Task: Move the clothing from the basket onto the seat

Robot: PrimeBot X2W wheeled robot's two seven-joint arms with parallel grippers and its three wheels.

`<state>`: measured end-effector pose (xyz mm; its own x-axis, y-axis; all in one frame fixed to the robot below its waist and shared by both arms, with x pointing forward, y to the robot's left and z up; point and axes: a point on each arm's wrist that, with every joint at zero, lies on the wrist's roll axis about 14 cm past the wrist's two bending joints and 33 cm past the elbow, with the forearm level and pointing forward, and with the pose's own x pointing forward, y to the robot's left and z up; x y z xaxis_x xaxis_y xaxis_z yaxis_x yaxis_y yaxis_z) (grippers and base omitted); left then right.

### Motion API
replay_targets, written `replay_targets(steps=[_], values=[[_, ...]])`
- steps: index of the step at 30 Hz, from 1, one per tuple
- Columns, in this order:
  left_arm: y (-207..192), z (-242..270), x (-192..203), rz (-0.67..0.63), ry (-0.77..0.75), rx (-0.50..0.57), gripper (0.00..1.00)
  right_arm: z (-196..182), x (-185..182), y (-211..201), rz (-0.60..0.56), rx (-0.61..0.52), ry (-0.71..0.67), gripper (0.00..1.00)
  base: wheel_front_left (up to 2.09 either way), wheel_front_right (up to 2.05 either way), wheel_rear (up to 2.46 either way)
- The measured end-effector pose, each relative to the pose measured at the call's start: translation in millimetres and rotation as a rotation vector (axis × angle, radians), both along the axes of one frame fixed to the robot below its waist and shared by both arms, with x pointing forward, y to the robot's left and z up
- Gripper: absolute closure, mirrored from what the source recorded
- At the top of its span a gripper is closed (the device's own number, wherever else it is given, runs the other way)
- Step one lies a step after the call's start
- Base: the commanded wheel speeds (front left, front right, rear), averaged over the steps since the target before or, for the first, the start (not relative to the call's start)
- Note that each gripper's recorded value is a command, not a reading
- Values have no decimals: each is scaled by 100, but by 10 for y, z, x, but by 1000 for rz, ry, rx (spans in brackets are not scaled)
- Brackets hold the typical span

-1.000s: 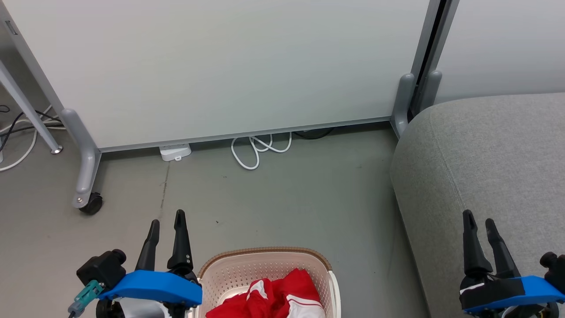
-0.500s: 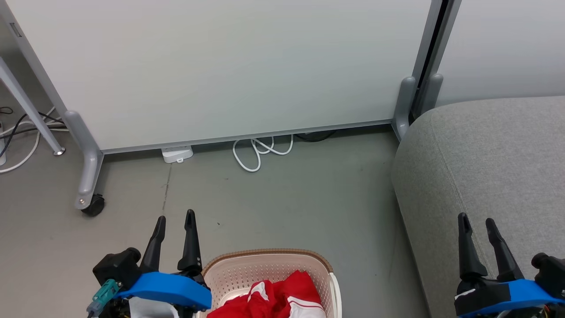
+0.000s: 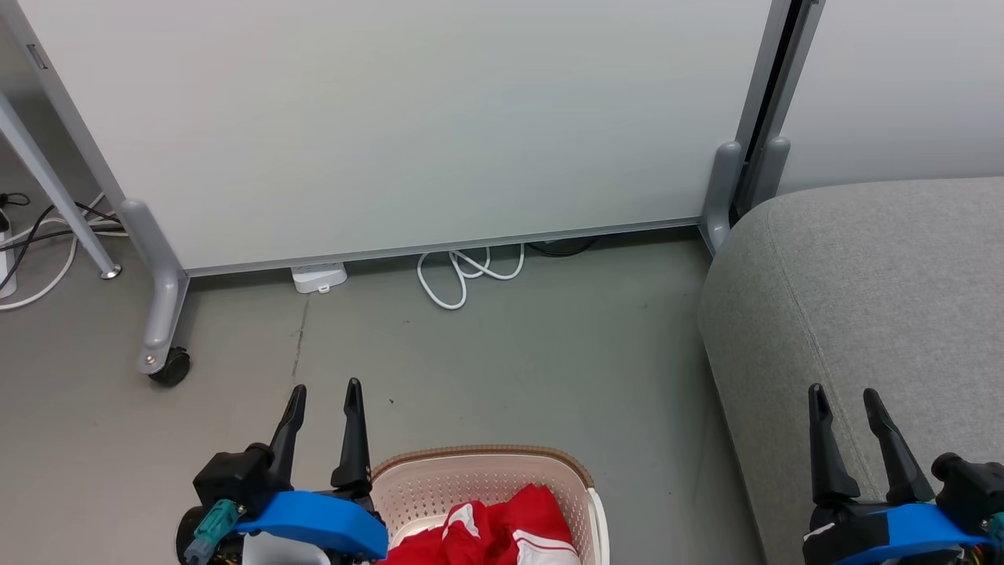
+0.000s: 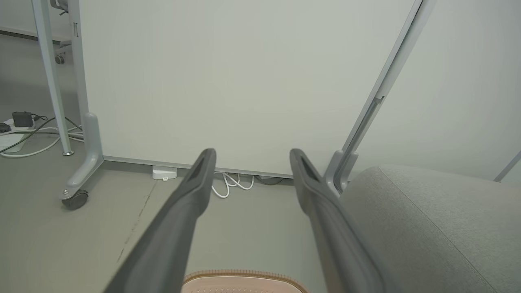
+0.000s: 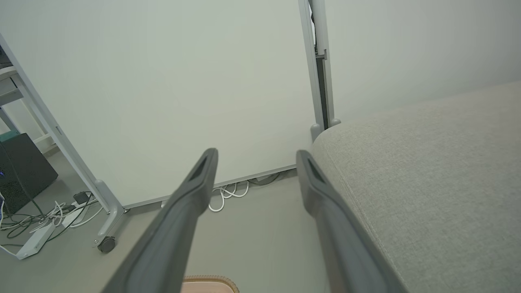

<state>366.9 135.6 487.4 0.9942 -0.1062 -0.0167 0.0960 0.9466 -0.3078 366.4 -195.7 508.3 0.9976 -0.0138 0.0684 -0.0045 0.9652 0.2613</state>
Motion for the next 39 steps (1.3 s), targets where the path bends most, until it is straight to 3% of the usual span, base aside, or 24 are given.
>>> replay_targets(steps=[29,39], values=[[-57,-64,-48,-19,-20,120,0,2,-21,45,25,-186,-12,0,0,0,0],[-49,-74,-47,-13,-17,122,0,-4,-21,42,25,-191,-11,0,0,0,0]])
